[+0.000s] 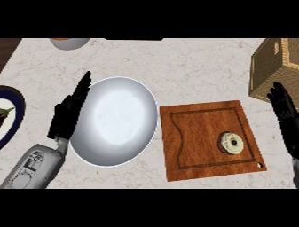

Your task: Pick the cupcake from the cutting board and place it in the basket

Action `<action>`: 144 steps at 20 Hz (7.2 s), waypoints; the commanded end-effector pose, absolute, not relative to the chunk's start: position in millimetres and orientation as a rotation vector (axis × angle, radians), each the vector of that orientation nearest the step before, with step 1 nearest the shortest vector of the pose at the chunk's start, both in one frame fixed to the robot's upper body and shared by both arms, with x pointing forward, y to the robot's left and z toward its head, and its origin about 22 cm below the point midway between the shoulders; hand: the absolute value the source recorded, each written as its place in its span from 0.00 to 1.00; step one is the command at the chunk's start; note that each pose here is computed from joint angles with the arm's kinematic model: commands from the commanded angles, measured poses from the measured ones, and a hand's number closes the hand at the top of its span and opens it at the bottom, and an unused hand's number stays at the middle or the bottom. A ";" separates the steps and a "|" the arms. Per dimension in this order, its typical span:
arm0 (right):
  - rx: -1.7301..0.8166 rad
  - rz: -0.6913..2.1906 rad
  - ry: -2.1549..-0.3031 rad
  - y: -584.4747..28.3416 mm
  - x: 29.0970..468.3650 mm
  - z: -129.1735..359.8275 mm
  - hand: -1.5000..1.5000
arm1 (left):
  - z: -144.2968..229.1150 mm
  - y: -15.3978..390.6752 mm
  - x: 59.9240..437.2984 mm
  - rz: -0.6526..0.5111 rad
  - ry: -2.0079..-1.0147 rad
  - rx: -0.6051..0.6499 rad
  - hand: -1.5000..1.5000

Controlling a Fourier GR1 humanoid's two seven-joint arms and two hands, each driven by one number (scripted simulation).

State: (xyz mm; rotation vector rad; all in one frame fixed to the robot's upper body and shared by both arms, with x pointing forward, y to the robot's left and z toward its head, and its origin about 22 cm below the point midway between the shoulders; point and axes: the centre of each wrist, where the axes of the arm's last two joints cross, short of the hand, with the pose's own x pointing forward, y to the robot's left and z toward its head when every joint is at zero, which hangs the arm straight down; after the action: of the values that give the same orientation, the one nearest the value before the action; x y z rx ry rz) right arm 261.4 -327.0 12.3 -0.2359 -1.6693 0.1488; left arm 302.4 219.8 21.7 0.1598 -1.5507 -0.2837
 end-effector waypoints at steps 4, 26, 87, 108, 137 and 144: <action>0.302 0.501 -1.716 -246.0 282.5 39.5 1.00 | 55.7 250.7 316.2 -0.385 -1.699 0.271 0.50; -0.447 1.340 -1.525 -192.4 268.7 183.5 0.00 | 65.7 298.1 294.1 -0.382 -1.712 0.304 0.50; -0.402 1.831 -0.884 -216.6 319.3 59.1 0.00 | 74.1 295.0 286.7 -0.382 -1.724 0.265 0.50; -0.363 1.778 -0.825 -237.8 309.5 16.1 1.00 | 90.7 296.1 298.2 -0.361 -1.733 0.286 0.50; -1.214 0.590 -1.317 -579.6 253.8 173.0 1.00 | 82.0 300.6 283.9 -0.357 -1.752 0.294 0.50; -1.030 0.383 -1.716 -604.3 240.3 216.5 1.00 | 81.0 293.6 289.1 -0.396 -1.759 0.283 0.50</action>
State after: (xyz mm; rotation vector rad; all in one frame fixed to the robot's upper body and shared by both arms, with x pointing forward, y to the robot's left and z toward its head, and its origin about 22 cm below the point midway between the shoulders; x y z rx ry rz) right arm 250.4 -591.4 196.3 -1.0731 -1.5328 0.4838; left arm 286.1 293.8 79.0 0.2826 -1.7466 -0.3726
